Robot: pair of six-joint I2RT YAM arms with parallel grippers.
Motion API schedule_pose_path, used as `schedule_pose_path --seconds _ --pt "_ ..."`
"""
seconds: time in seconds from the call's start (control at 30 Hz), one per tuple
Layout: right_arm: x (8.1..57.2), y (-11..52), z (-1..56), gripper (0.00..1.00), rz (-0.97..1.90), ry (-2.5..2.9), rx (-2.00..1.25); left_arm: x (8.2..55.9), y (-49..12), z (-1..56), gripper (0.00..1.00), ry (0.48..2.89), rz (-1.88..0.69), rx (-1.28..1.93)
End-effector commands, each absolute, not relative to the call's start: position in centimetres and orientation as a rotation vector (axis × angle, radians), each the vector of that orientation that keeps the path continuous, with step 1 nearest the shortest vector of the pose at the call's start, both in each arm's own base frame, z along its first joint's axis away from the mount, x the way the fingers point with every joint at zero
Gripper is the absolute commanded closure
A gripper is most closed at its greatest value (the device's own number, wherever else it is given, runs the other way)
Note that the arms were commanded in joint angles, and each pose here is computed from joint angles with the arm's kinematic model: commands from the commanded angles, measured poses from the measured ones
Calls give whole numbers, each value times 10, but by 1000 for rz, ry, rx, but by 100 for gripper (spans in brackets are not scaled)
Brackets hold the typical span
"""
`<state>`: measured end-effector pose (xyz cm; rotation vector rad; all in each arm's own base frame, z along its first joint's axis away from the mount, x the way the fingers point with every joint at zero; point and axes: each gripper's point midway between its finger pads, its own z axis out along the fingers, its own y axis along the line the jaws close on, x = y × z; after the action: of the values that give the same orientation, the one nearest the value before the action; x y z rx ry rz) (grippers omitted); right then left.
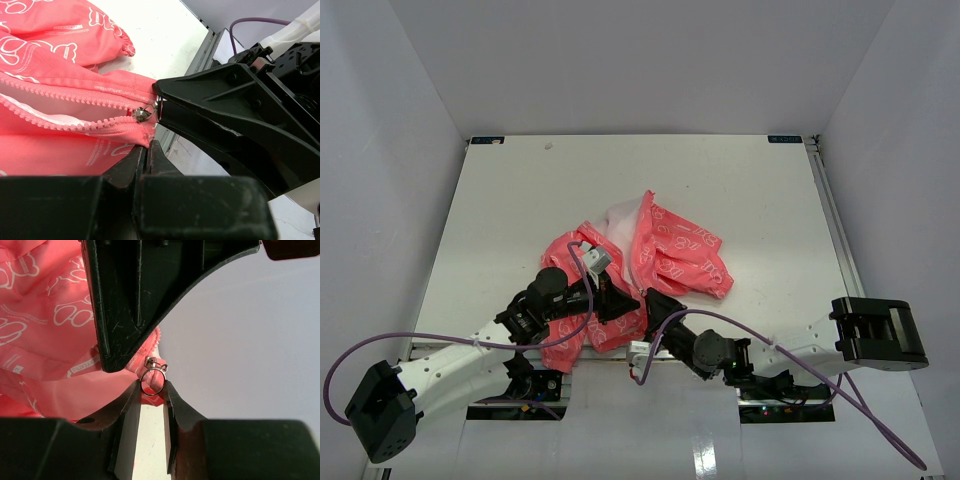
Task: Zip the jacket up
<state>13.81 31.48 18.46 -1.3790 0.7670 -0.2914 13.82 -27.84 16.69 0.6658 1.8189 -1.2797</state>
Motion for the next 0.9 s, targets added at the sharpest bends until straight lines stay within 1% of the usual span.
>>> schedule_pose_path --seconds 0.0,0.1,0.2,0.53,0.87 --pt "140 312 207 83 -247 796 -1267 135 -279 178 100 1776 -1306 679" --pt "139 313 207 89 -247 793 -1271 135 -279 177 100 1778 -1306 677" --pt "140 314 206 91 -247 793 -1274 135 -279 178 100 1777 -1306 677" --pt "138 319 211 92 -227 788 -1263 134 -279 178 100 1776 -1309 680" --pt "142 338 234 92 -185 814 -1260 131 -279 180 100 1761 -1328 694"
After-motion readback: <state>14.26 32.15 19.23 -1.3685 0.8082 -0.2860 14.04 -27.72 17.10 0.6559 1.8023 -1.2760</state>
